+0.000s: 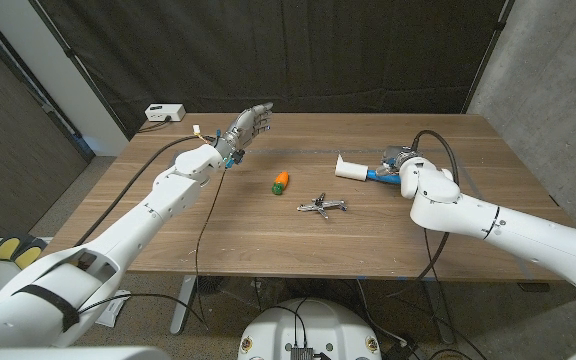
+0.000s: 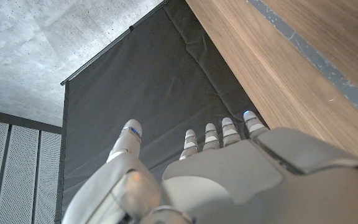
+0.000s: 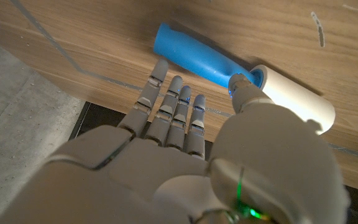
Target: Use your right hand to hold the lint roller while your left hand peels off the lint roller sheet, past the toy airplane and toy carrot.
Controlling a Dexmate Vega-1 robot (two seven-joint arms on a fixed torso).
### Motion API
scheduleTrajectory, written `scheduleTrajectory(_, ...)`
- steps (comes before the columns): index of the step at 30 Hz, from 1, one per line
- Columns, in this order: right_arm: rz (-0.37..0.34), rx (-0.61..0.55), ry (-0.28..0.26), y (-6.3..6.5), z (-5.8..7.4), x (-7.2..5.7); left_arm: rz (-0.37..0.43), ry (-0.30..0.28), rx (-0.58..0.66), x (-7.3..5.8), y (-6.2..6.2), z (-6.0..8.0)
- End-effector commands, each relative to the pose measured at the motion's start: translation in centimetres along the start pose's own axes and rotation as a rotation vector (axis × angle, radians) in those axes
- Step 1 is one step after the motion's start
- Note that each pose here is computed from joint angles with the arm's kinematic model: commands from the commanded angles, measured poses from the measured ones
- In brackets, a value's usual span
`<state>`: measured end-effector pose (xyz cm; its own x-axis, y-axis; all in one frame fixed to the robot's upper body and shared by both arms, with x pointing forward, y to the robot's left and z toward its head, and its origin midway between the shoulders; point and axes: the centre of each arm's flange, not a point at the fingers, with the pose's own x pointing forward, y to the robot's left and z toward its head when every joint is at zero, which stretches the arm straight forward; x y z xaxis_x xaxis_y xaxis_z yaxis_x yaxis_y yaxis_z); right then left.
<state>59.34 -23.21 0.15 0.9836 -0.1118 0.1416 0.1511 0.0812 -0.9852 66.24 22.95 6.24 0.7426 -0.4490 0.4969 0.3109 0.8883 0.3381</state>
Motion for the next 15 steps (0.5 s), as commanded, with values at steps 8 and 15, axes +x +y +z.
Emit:
scheduleTrajectory(8,0.038,-0.106,0.013,1.2,1.7,1.0,0.004,-0.008,-0.013,-0.5,0.2,-0.1)
scheduleTrajectory(15,0.051,-0.131,0.024,1.8,2.0,1.3,0.008,-0.012,-0.013,-0.9,0.2,0.0)
